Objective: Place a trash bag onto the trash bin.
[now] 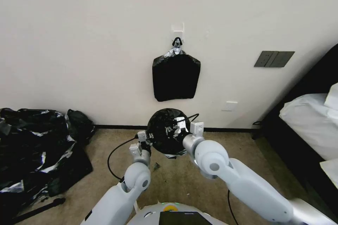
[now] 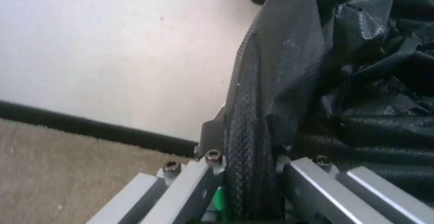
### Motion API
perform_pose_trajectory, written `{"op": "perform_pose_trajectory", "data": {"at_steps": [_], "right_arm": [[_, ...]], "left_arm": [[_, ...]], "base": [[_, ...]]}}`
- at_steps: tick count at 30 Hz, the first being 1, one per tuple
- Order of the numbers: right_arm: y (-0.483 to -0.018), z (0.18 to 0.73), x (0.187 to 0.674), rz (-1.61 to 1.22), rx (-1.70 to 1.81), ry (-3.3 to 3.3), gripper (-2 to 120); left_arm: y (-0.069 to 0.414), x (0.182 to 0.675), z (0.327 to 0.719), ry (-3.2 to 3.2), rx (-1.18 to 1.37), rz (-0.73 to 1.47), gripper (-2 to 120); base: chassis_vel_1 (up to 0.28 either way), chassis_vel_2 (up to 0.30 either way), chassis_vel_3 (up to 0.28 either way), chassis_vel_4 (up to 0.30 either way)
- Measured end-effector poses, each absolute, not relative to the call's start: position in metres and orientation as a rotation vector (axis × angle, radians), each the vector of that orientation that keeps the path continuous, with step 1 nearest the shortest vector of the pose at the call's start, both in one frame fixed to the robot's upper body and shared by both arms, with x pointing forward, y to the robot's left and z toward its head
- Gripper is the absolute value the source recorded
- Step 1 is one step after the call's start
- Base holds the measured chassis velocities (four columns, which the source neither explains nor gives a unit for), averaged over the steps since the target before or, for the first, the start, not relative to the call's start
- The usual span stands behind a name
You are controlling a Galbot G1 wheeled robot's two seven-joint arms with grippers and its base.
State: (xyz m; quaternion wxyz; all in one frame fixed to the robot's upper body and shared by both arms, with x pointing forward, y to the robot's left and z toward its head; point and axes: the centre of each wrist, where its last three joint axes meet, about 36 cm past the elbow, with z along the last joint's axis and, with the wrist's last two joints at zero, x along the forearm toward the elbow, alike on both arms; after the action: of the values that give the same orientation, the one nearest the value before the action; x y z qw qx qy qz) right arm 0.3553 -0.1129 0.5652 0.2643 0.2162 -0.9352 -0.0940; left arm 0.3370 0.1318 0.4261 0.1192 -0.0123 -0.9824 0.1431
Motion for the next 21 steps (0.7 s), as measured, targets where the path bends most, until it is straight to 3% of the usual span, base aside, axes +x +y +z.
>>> {"op": "perform_pose_trajectory", "data": {"at_steps": [3, 21], "right_arm": [[-0.108, 0.558, 0.361, -0.245, 0.551, -2.516, 0], [-0.083, 0.515, 0.389, -0.211, 0.372, -2.510, 0]], "left_arm": [[0.129, 0.335, 0.426, -2.897, -0.052, 0.401, 1], [0.123, 0.319, 0.430, -2.988, -0.117, 0.341, 1]], "base": [[0.000, 0.000, 0.000, 0.000], [0.000, 0.000, 0.000, 0.000]]}}
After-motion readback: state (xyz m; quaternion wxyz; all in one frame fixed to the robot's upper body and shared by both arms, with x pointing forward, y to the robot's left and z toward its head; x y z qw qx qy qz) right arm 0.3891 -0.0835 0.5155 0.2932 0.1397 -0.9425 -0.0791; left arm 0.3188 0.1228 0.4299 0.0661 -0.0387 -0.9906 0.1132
